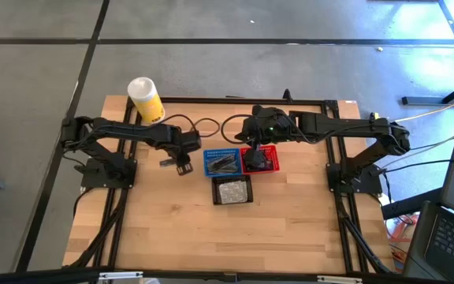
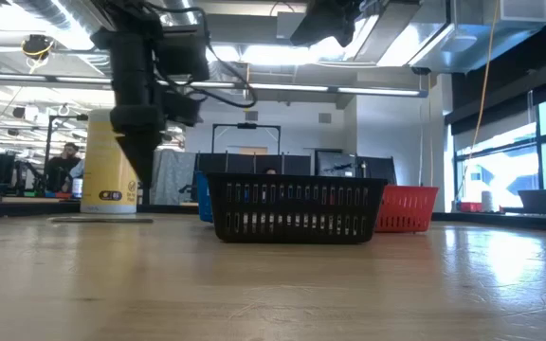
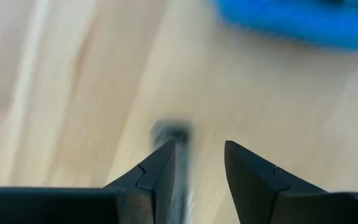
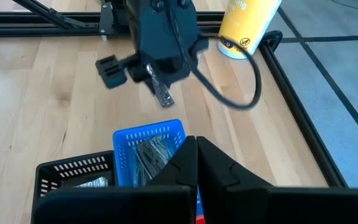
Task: Pick & Place Travel size toiletries
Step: Put the black comb into the blue bin
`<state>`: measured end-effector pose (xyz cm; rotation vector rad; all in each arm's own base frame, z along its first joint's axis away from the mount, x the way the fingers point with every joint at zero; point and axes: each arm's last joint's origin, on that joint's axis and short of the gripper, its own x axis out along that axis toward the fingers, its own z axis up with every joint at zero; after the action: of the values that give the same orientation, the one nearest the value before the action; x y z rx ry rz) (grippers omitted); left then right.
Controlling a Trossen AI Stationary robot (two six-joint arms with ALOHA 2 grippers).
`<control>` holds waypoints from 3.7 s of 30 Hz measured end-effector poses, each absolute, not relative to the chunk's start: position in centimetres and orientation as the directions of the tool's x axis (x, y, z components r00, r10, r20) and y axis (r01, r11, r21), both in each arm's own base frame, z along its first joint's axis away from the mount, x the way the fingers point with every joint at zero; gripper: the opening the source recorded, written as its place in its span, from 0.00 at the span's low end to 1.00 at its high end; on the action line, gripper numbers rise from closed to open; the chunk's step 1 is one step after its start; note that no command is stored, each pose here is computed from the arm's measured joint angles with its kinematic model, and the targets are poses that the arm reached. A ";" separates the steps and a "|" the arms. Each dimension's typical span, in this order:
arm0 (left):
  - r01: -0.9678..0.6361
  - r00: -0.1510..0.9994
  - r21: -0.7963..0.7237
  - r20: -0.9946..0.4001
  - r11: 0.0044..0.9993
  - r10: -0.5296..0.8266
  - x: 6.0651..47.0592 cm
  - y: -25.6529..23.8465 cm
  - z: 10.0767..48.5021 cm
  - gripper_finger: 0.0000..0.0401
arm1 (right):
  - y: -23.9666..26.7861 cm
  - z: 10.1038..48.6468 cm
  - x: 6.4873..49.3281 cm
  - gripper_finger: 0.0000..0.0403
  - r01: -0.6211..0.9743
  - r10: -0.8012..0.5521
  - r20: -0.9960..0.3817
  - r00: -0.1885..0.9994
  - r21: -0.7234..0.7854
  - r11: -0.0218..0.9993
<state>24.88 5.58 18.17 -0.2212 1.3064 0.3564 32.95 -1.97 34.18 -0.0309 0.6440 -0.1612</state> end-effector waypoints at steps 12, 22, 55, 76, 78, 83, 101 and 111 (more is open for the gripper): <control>-0.491 0.069 0.149 -0.975 0.859 0.209 18.8 3.7 18.9 0.33 | -1.2 34.0 33.3 0.00 0.122 -0.132 -0.585 0.800 -0.057 0.991; -0.631 0.029 0.089 -0.990 0.770 0.139 17.0 4.5 17.5 0.30 | -0.6 34.1 33.4 0.00 0.107 -0.120 -0.576 0.809 -0.056 0.993; -0.793 -0.001 0.056 -0.996 0.607 0.090 15.2 4.6 14.2 0.00 | -0.5 34.1 33.5 0.00 0.076 -0.121 -0.573 0.811 -0.101 0.992; -0.812 -0.043 0.125 -0.987 0.570 0.155 15.4 4.9 13.5 0.00 | -0.5 34.1 33.5 0.00 0.074 -0.120 -0.573 0.811 -0.103 0.992; -0.803 -0.051 0.129 -0.988 0.582 0.149 15.6 4.9 13.2 0.00 | -0.5 34.1 33.5 0.00 0.074 -0.119 -0.573 0.811 -0.102 0.992; -0.794 -0.070 0.140 -0.988 0.592 0.140 15.7 4.9 12.8 0.00 | -0.5 34.1 33.5 0.00 0.072 -0.117 -0.574 0.811 -0.101 0.992; -0.778 -0.052 0.082 -0.997 0.622 0.065 15.6 5.3 12.7 0.00 | 1.2 31.0 35.9 0.03 -0.092 0.023 -0.636 0.771 -0.075 0.993; -0.764 -0.047 0.069 -0.998 0.641 0.051 15.6 5.3 12.7 0.00 | 1.7 28.0 39.1 0.09 -0.144 0.017 -0.607 0.795 -0.163 0.976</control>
<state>15.62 5.35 12.72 -0.6291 1.4816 0.7364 39.07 1.69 27.96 -0.2054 0.6473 0.0872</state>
